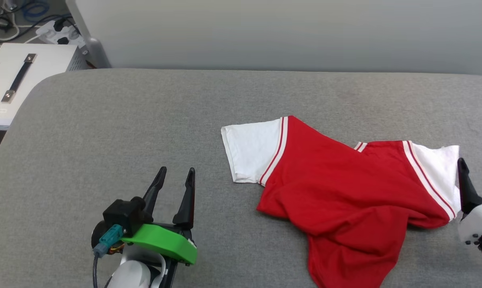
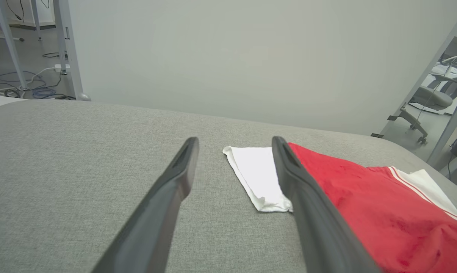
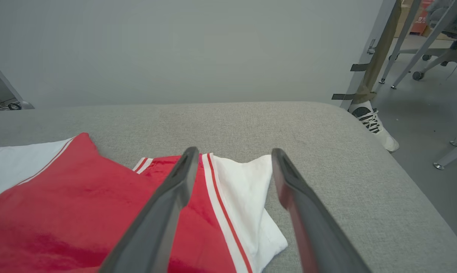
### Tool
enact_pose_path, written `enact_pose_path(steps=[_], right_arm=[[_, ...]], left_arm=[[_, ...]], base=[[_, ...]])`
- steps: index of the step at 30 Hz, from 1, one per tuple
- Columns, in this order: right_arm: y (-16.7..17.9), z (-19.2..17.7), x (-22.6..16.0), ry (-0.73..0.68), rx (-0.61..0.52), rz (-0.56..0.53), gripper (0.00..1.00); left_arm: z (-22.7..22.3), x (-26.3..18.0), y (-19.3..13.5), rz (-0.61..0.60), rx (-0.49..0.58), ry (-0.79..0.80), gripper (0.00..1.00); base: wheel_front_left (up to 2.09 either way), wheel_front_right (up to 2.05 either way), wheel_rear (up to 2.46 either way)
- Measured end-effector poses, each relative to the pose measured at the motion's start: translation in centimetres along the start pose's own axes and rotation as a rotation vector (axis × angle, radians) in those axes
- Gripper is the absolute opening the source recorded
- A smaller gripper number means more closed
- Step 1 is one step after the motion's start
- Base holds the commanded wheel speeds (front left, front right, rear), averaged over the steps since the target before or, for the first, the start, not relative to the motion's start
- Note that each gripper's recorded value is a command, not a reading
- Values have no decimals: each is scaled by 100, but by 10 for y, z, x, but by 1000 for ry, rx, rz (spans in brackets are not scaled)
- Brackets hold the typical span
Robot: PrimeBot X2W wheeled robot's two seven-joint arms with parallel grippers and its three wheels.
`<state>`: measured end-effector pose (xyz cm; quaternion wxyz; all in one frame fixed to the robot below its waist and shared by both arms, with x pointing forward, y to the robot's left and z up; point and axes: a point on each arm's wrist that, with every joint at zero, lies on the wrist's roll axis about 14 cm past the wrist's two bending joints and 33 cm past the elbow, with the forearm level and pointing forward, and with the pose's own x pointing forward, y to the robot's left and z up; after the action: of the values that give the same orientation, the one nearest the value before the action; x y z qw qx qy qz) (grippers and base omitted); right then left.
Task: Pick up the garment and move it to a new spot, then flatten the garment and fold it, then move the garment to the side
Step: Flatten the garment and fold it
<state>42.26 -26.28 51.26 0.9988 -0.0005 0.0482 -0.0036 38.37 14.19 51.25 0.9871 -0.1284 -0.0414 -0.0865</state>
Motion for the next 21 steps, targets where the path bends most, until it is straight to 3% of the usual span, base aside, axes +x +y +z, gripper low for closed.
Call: enact_pose_path(steps=[9, 21], right_arm=[[12, 15, -57, -185, 81, -38, 100], [9, 19, -71, -205, 93, -83, 100]], left_arm=[[-4, 4, -20, -55, -30, 5, 100], [-6, 45, -47, -190, 7, 47, 100]], base=[[0, 0, 0], [0, 0, 0]])
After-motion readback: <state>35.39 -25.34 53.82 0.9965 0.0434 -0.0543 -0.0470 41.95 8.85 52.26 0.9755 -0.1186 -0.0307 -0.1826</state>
